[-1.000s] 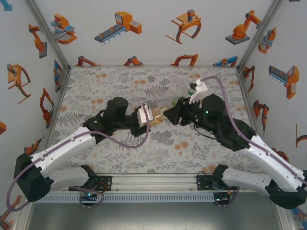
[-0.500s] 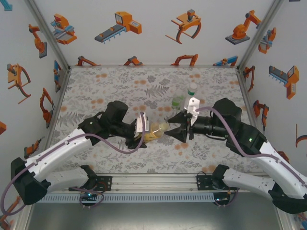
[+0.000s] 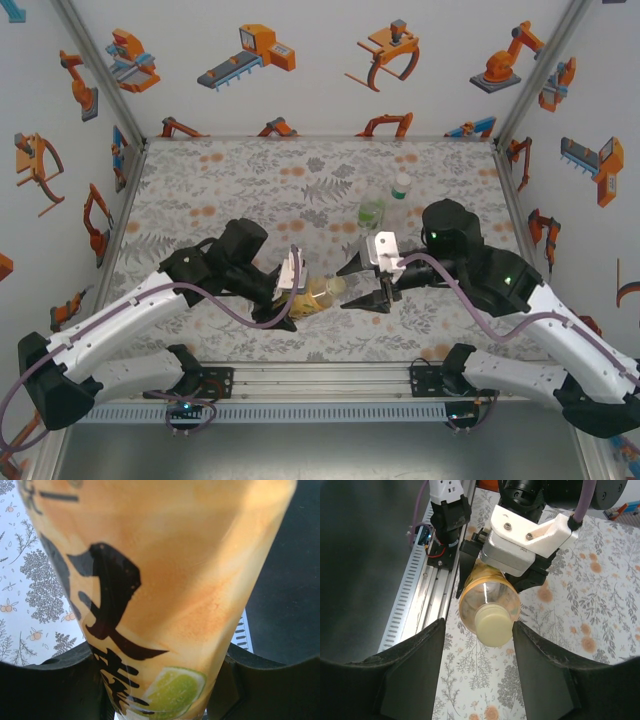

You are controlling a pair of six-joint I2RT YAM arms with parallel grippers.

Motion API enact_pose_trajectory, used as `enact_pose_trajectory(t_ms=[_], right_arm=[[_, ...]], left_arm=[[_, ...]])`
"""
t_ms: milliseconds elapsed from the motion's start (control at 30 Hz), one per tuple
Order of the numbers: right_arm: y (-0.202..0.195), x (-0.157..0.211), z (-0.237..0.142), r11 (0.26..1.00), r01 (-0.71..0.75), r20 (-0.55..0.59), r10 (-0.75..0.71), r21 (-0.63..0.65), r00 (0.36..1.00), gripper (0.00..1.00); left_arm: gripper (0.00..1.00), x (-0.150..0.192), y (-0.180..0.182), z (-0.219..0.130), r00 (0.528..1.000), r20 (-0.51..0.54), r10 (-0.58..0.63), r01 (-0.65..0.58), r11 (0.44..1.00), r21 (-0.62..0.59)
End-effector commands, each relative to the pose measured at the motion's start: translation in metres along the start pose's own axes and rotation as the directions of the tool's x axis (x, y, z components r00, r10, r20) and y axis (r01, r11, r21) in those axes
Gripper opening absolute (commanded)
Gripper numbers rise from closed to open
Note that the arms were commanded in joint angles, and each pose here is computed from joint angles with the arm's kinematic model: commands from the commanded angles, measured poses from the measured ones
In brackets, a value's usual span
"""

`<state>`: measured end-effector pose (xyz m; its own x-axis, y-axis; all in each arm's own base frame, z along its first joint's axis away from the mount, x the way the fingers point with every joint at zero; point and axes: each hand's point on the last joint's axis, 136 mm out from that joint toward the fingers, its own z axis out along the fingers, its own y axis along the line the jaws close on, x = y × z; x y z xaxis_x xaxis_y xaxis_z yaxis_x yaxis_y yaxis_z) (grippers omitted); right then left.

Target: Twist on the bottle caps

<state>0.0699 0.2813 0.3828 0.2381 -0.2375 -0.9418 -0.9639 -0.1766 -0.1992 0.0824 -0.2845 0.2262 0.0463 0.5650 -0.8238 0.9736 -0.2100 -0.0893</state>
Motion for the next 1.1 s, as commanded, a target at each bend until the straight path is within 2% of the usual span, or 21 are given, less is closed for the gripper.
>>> enact_pose_trajectory(t_ms=[0, 267, 667, 833, 967, 1067], right_arm=[[0.003, -0.013, -0.003, 0.998, 0.058, 0.034, -0.058, -0.017, 0.998, 0.54], [0.002, -0.011, 0.000, 0.998, 0.054, 0.028, -0.054, -0.024, 0.998, 0.52], [-0.001, -0.004, 0.002, 0.998, 0.053, 0.001, -0.053, -0.016, 0.999, 0.42], [-0.004, -0.001, 0.003, 0.999, 0.047, -0.014, -0.047, -0.002, 0.999, 0.34], [-0.010, 0.000, 0.004, 1.000, -0.013, -0.027, 0.013, 0.025, 1.000, 0.25], [-0.024, 0.006, 0.007, 0.990, -0.111, -0.053, 0.117, 0.090, 0.992, 0.22]], left_arm=[[0.00, -0.009, -0.011, -0.004, 0.999, 0.029, 0.028, -0.030, 0.998, 0.047], [0.00, -0.008, -0.013, -0.001, 0.999, 0.026, 0.025, -0.026, 0.998, 0.061], [0.00, -0.009, -0.013, -0.002, 0.999, 0.030, 0.027, -0.029, 0.998, 0.063], [0.00, -0.010, -0.014, -0.003, 0.999, 0.034, 0.033, -0.035, 0.997, 0.063], [0.00, -0.009, -0.010, -0.003, 0.999, 0.024, 0.041, -0.042, 0.998, 0.042], [0.00, -0.007, 0.002, -0.004, 0.998, 0.000, 0.057, -0.057, 0.998, -0.030]])
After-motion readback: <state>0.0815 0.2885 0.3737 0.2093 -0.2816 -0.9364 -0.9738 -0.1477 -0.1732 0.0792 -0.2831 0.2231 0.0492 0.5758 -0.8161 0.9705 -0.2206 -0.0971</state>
